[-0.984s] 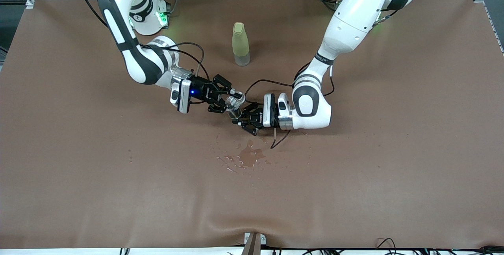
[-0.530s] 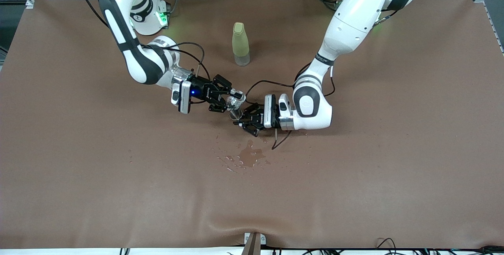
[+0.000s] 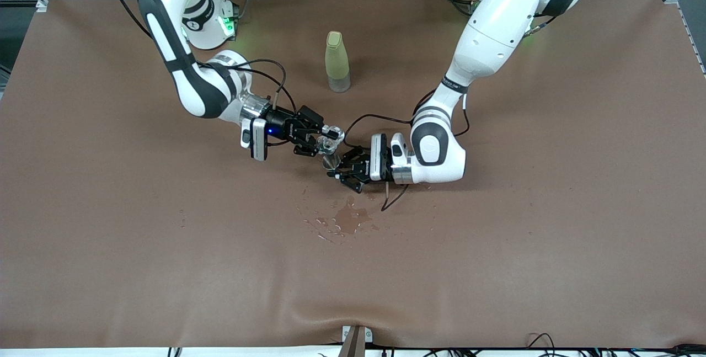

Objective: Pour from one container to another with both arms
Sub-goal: 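Tilt the beaker with the right gripper over the held jigger, then pour liquid from the beaker into the jigger with the right gripper, then tilt the beaker upright and move both grippers apart, then lower the beaker and jigger back onto the table with both grippers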

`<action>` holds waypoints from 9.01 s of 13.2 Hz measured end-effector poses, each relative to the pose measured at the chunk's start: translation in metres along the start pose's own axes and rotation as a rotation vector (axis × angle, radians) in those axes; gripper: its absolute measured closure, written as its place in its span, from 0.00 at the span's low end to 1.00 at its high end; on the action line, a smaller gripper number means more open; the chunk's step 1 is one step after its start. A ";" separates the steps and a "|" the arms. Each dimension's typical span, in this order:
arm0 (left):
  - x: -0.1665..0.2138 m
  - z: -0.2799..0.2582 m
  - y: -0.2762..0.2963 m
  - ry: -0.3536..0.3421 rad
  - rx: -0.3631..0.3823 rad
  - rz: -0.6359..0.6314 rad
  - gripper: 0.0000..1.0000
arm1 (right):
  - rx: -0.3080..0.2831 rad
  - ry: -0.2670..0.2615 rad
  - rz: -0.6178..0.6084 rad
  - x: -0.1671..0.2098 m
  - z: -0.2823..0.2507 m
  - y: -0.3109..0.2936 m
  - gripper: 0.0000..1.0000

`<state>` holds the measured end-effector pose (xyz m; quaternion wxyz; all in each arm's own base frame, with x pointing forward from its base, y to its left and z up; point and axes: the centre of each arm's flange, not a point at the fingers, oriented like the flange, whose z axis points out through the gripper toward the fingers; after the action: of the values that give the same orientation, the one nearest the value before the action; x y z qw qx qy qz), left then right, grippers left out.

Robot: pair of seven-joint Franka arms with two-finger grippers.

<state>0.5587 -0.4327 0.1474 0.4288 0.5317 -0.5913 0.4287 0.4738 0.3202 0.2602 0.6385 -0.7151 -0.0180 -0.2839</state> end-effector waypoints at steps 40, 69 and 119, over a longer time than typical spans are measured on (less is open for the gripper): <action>-0.008 0.004 -0.002 -0.001 0.000 -0.002 0.79 | -0.023 -0.002 0.469 -0.004 0.000 0.002 0.50; -0.009 0.004 -0.009 0.002 0.025 -0.003 0.79 | -0.041 -0.042 0.599 0.007 -0.005 0.004 0.50; -0.201 -0.577 0.033 0.001 0.052 -0.216 0.79 | 0.269 -0.414 -0.960 0.176 -0.483 0.300 0.50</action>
<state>0.5686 0.1773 0.1049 0.4589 0.6029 -0.5192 0.3955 0.5523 -0.2399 0.0761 0.5060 -0.5794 -0.5046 -0.3919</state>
